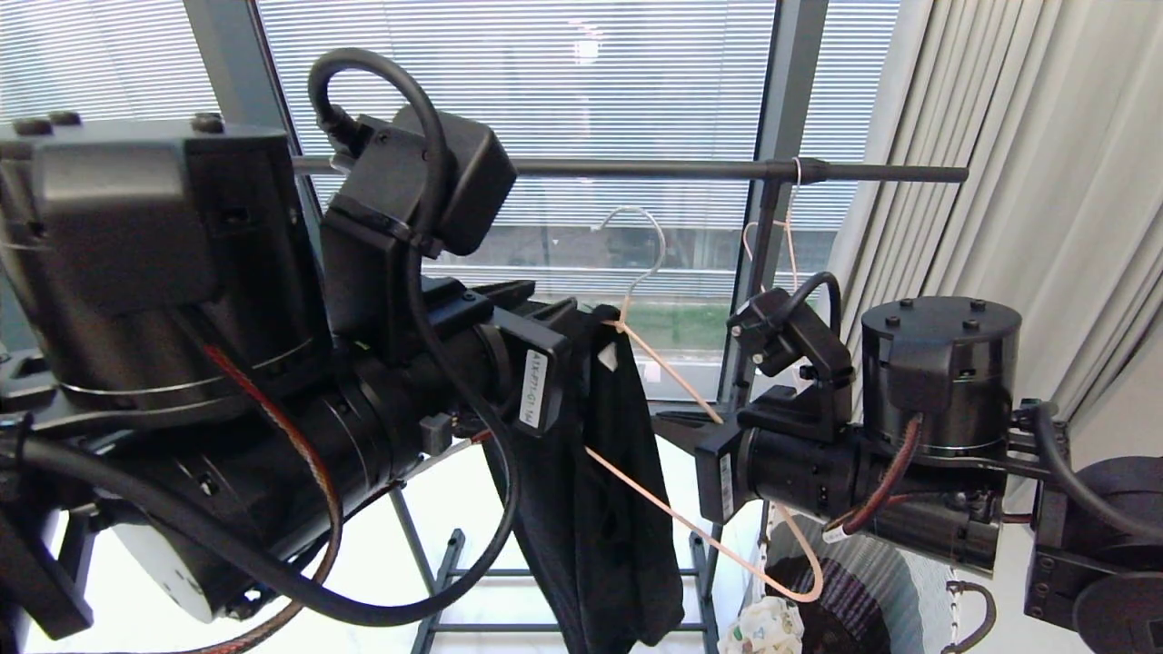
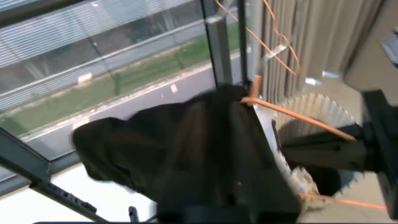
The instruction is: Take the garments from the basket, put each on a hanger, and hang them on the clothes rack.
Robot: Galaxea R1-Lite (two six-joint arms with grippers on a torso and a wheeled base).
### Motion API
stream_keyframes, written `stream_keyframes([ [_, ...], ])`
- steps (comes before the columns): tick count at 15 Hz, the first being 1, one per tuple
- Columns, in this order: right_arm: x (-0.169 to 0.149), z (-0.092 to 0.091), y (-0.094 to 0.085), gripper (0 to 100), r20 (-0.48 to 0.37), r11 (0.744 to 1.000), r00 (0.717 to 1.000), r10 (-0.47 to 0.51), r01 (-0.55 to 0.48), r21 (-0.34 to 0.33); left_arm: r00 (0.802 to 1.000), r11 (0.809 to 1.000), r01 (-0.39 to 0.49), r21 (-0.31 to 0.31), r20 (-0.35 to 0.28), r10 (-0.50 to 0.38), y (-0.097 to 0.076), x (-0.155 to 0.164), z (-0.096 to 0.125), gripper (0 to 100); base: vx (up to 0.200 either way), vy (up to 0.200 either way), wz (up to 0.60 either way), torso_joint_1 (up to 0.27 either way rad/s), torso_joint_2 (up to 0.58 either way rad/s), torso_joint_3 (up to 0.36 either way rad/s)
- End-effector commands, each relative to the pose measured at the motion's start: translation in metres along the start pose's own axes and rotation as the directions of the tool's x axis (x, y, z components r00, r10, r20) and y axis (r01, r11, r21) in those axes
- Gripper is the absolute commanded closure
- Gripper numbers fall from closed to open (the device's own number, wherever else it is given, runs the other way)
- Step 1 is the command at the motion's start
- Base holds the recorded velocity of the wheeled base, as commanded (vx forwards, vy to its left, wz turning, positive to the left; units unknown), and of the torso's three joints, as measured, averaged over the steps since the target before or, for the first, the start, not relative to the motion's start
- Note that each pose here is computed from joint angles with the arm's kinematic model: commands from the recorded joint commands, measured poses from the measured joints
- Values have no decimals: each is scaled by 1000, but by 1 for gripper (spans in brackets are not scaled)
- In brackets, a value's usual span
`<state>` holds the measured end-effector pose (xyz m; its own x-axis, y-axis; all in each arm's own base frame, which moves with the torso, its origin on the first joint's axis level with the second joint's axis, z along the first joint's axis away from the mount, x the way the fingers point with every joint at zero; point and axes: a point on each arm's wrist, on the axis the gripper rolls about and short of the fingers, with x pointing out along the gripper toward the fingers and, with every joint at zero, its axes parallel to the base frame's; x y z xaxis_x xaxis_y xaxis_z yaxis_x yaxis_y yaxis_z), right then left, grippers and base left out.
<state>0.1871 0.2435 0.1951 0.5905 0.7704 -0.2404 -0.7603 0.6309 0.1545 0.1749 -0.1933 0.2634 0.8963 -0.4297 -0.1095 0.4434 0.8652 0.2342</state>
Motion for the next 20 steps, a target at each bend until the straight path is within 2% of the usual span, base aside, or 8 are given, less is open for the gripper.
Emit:
stream_keyframes([
  [1,-2,4,1,100,33,1000,999,-7,7,-6,999,999,-32,-10,19,32,10,-2,5,0,0,0,0,0,0,0],
  [4,-8,8,0,100,55,999,998,-12,15,-40,997,998,-68,4,24,68,22,-9,5,0,0,0,0,0,0,0],
  [7,-21,11,-3,100,73,994,997,-15,23,-103,998,997,-58,52,-5,58,31,-28,-14,0,0,0,0,0,0,0],
  [9,-42,2,-3,100,49,988,998,38,-31,-149,989,988,140,63,33,-142,33,-51,-25,0,0,0,0,0,0,0],
  [13,-84,-33,-4,100,-41,956,989,144,-150,-251,949,935,310,170,4,-315,35,-62,-46,0,0,0,0,0,0,0],
  [14,-88,-39,-4,100,-58,951,986,154,-164,-263,930,913,362,186,-12,-366,32,-63,-51,0,0,0,0,0,0,0],
  [15,-92,-45,-5,100,-75,945,985,154,-169,-281,903,878,428,215,-61,-425,29,-62,-61,0,0,0,0,0,0,0],
  [20,-92,-52,-2,100,-111,900,967,228,-253,-355,844,804,535,260,-147,-515,20,-48,-76,0,0,0,0,0,0,0],
])
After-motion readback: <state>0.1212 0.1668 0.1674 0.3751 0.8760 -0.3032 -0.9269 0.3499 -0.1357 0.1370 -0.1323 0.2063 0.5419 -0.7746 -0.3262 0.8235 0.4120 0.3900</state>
